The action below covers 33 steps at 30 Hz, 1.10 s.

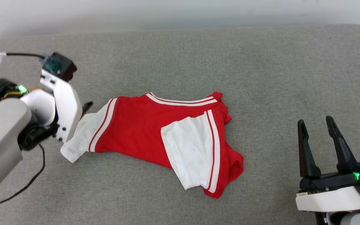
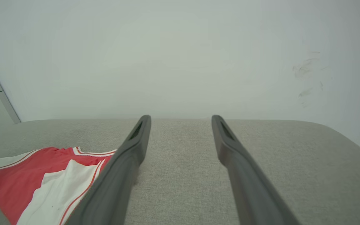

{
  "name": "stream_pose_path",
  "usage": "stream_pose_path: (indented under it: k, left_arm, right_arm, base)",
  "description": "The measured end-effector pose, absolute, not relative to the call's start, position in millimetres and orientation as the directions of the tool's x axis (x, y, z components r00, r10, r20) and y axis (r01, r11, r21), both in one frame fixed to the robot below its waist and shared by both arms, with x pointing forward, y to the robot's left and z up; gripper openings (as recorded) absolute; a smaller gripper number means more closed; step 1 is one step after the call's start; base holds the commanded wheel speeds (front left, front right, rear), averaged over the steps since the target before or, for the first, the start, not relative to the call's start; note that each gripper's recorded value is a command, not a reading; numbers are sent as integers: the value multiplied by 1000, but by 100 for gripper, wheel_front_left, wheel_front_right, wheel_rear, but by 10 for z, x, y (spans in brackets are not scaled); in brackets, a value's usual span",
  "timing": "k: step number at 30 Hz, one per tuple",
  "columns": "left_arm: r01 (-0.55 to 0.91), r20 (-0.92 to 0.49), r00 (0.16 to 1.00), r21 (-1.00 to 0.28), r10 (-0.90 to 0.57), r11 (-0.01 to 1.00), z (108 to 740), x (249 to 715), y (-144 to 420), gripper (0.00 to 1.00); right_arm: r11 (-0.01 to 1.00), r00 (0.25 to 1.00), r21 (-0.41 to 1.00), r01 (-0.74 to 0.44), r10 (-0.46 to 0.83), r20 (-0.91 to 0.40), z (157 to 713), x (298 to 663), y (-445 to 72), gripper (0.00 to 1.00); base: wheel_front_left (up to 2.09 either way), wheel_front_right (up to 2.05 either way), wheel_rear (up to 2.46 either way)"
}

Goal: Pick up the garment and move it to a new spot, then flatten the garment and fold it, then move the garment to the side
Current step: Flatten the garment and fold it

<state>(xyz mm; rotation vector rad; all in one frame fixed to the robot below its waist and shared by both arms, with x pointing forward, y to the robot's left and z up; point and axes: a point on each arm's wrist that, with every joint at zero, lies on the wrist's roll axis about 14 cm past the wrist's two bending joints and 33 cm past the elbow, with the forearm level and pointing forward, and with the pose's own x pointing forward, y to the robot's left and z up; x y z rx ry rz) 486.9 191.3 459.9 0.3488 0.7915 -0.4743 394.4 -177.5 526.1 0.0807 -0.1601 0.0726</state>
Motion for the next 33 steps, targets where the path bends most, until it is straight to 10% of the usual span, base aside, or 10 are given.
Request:
stream_pose_path:
  k: [9,33]
  left_arm:
    - [671,-666,597,110,-447,734,5102,4917,1160,100]
    - [937,-920,6,-131,-391,324,3879,3626,210,100]
  right_arm:
    - [994,982,73,-78,64,179,5331,3880,-1779,100]
    - [998,991,60,10,-18,134,5202,3842,-2053,100]
  base:
    - [0,0,0]
    - [0,0,0]
